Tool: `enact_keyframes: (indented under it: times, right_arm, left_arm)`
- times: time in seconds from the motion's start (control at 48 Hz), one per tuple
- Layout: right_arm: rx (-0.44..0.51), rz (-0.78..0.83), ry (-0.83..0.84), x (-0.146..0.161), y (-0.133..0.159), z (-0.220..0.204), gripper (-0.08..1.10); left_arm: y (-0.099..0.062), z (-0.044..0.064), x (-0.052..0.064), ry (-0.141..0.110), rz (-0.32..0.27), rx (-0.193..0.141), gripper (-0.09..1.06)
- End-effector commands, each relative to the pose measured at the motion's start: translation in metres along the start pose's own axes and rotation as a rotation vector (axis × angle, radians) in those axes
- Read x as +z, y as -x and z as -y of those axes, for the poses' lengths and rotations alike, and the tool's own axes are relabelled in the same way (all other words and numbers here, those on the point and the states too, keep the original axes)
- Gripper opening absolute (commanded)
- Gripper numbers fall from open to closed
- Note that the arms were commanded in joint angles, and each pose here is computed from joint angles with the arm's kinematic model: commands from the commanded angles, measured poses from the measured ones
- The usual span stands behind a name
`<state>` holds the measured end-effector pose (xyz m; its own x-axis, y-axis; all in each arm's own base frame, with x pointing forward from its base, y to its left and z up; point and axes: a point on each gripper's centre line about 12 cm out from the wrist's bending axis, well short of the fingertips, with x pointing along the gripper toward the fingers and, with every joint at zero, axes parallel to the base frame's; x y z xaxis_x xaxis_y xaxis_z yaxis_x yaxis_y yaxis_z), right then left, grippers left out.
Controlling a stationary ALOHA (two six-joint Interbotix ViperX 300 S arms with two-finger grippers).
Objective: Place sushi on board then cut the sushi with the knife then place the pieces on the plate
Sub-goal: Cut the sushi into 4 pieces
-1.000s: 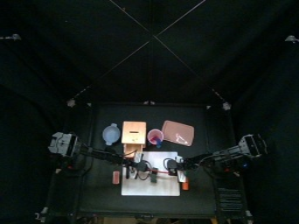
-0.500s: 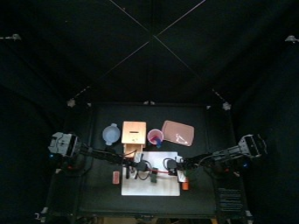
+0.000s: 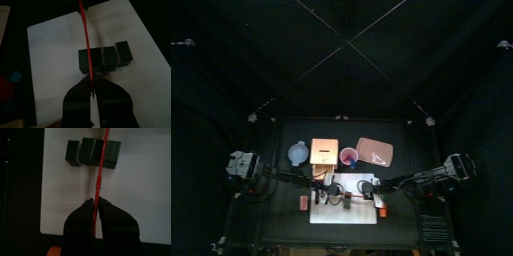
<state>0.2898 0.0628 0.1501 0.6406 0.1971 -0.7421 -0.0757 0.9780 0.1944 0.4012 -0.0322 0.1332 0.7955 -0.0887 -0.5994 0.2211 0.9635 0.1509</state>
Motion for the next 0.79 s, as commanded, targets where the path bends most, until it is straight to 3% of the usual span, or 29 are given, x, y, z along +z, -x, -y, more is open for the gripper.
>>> enact_keyframes:
  times: [0.021,0.292,0.5,0.667,0.792]
  right_arm:
    - [0.015,0.035,0.013,0.013,0.002,-0.007,0.38]
    - [0.009,0.010,0.013,0.010,-0.006,-0.006,0.38]
    - [0.003,-0.023,0.015,0.004,-0.016,-0.005,0.38]
    - [-0.002,-0.054,0.013,0.000,-0.023,-0.003,0.38]
    - [-0.002,-0.060,0.014,0.000,-0.025,-0.003,0.38]
  left_arm:
    - [0.001,-0.014,0.004,0.014,0.018,0.029,0.35]
    - [-0.007,-0.012,-0.005,0.016,-0.012,0.021,0.35]
    - [-0.010,-0.002,-0.008,0.001,-0.025,0.000,0.35]
    - [-0.013,0.003,-0.016,-0.005,-0.089,-0.011,0.35]
    - [-0.013,0.006,-0.016,-0.011,-0.111,-0.016,0.35]
